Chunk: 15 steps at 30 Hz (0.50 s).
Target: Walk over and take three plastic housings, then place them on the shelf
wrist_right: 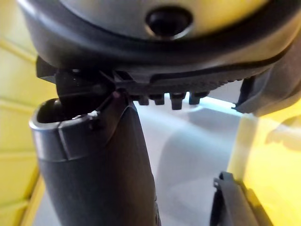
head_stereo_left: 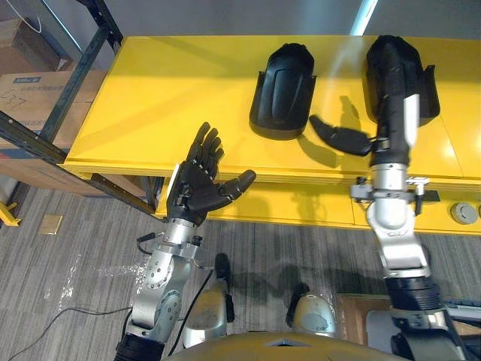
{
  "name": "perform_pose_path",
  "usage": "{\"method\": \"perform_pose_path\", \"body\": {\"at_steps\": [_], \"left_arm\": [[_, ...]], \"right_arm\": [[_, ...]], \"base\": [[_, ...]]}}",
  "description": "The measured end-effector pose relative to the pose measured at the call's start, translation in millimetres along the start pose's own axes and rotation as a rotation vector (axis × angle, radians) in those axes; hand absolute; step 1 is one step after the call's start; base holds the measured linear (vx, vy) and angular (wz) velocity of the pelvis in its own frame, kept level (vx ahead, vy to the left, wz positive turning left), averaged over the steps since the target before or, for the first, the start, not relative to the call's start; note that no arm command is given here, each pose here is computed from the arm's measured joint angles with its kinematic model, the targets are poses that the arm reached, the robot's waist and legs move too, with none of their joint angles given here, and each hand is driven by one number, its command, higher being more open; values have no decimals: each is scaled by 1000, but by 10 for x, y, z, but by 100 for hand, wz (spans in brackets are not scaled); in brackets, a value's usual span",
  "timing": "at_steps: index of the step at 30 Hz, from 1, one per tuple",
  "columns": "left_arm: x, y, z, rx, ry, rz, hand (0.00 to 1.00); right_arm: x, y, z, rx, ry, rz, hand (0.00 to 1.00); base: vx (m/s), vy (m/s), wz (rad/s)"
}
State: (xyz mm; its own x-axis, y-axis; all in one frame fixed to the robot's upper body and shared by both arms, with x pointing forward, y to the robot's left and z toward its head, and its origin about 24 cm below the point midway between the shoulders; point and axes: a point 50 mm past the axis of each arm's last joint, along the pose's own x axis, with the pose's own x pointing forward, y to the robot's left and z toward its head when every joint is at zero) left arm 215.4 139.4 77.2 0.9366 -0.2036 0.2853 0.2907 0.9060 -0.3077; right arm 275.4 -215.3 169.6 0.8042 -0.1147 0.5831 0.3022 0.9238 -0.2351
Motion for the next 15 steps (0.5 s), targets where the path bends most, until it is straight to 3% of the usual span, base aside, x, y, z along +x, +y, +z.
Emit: {"method": "perform_pose_path", "body": {"at_steps": [5,15], "left_arm": [[-1,-1,4,6,4,-27,100],[168,-142,50,19,-3,-172,100]], "right_arm": [[281,-162,-31,62,44,9,100],[817,-188,-473,203,413,153,100]], "base": [[0,0,0],[19,-22,9]]}}
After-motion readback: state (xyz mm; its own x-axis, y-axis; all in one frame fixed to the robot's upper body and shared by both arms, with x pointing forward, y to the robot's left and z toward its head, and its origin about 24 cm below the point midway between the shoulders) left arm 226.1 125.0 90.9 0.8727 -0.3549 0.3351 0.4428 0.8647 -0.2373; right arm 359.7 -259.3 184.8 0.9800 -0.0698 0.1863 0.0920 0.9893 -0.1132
